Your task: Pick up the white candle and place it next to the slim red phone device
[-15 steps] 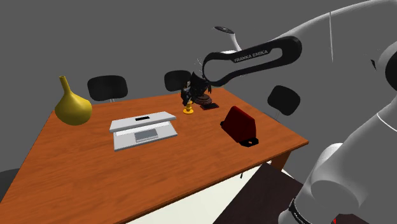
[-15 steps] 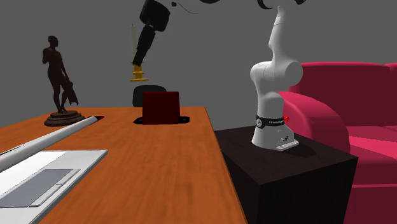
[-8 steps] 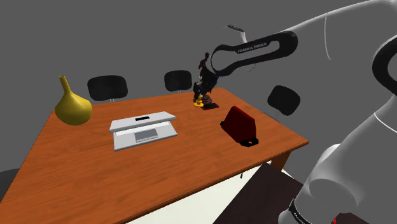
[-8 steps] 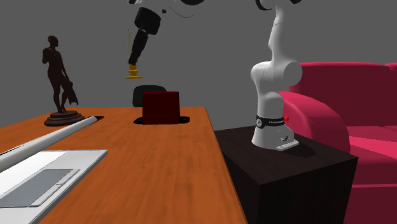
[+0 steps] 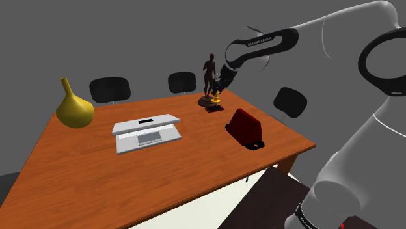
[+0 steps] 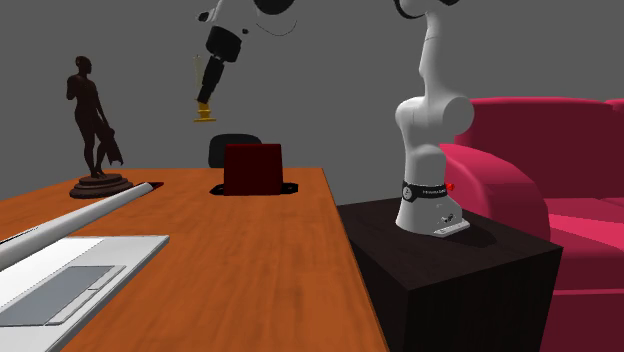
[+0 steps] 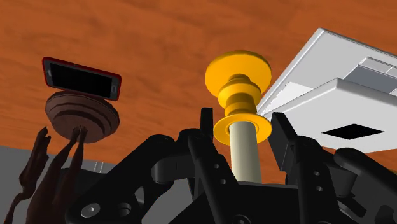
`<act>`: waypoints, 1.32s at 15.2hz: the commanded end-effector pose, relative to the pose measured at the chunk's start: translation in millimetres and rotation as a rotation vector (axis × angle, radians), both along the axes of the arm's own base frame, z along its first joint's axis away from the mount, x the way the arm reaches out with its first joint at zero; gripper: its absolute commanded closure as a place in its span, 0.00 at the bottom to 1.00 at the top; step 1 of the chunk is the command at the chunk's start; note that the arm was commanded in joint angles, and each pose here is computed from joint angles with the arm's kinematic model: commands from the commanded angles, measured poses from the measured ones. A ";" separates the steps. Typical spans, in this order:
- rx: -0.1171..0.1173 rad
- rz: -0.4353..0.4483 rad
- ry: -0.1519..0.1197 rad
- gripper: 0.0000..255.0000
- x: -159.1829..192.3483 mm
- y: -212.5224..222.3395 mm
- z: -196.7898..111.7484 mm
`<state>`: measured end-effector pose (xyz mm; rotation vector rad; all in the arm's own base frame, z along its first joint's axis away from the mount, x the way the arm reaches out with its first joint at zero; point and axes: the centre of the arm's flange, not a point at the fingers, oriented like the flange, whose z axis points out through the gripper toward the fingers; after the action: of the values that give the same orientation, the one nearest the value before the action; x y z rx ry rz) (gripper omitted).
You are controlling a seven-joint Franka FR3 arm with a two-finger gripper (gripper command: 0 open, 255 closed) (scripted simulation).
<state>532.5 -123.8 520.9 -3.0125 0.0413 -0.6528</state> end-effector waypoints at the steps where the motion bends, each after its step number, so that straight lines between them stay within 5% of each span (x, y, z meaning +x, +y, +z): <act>1: -0.001 0.002 0.000 1.00 2.2 -24.3 -1.3; 20: -0.001 0.002 0.000 1.00 30.2 -273.6 0.2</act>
<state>562.2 -383.0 520.7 -3.0133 0.0402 -0.6532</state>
